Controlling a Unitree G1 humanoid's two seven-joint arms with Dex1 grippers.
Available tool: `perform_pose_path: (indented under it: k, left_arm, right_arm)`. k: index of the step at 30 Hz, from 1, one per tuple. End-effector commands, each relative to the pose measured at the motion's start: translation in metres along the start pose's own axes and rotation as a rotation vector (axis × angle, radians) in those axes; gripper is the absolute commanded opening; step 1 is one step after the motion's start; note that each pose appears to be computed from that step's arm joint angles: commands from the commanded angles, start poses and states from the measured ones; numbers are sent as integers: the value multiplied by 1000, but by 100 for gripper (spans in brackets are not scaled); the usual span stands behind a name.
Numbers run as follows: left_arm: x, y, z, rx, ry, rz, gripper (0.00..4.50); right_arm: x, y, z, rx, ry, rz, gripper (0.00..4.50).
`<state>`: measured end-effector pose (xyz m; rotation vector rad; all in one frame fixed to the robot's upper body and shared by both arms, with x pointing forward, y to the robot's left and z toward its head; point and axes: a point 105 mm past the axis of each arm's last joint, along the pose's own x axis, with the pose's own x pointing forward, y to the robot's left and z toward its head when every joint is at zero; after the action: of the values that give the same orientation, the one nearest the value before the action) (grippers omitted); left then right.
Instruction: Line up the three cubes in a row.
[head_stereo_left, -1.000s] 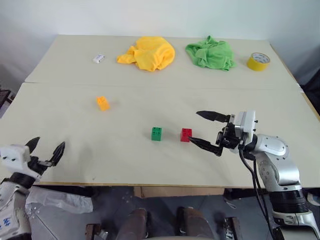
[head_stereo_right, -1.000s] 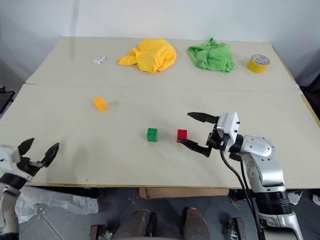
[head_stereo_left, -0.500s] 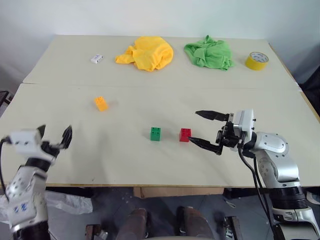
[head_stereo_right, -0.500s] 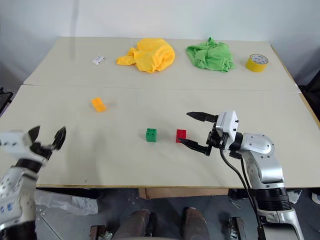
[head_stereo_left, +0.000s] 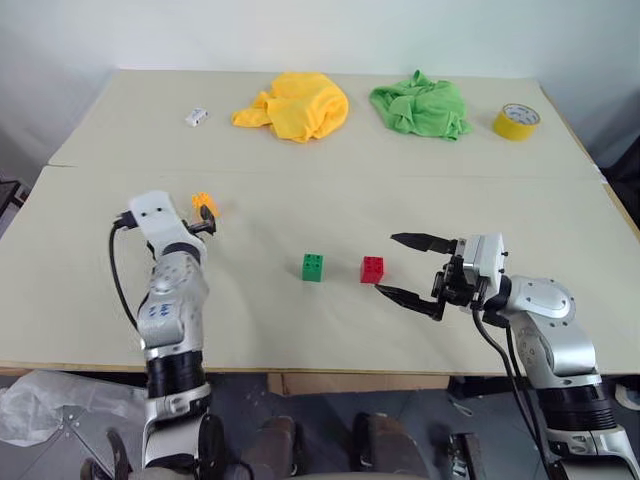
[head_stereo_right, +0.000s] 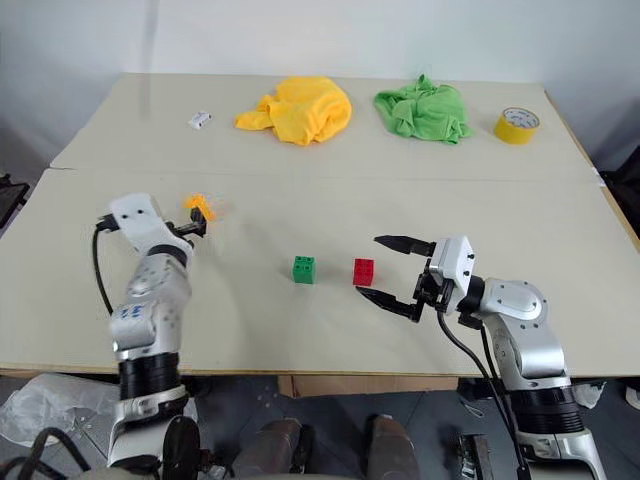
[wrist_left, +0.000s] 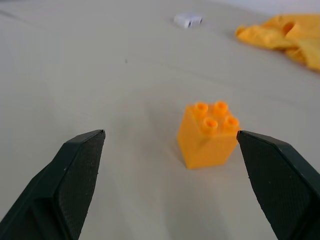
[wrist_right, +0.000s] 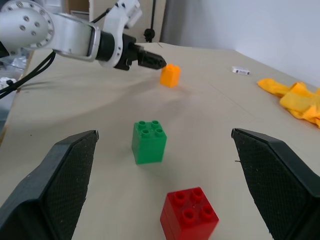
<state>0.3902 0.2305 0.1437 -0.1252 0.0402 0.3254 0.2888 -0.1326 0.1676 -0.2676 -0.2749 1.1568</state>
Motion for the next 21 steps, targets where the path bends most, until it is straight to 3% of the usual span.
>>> perform_pose_path:
  k: [1,5,12,15,21]
  left_arm:
    - [10,-9,19,29,-70,13,448]
    - [16,-26,21,87,-86,-18,448]
    - [24,-26,16,88,-65,38,448]
    - [25,-26,14,79,-63,32,387]
    - [28,-25,12,62,-50,23,204]
  right_arm:
    - [5,2,12,-30,-34,9,450]
    - [6,3,14,-23,-39,9,450]
    - [7,5,16,-17,-34,-4,450]
    - [6,4,16,-17,-28,-18,450]
    - [4,5,13,-13,-24,-24,450]
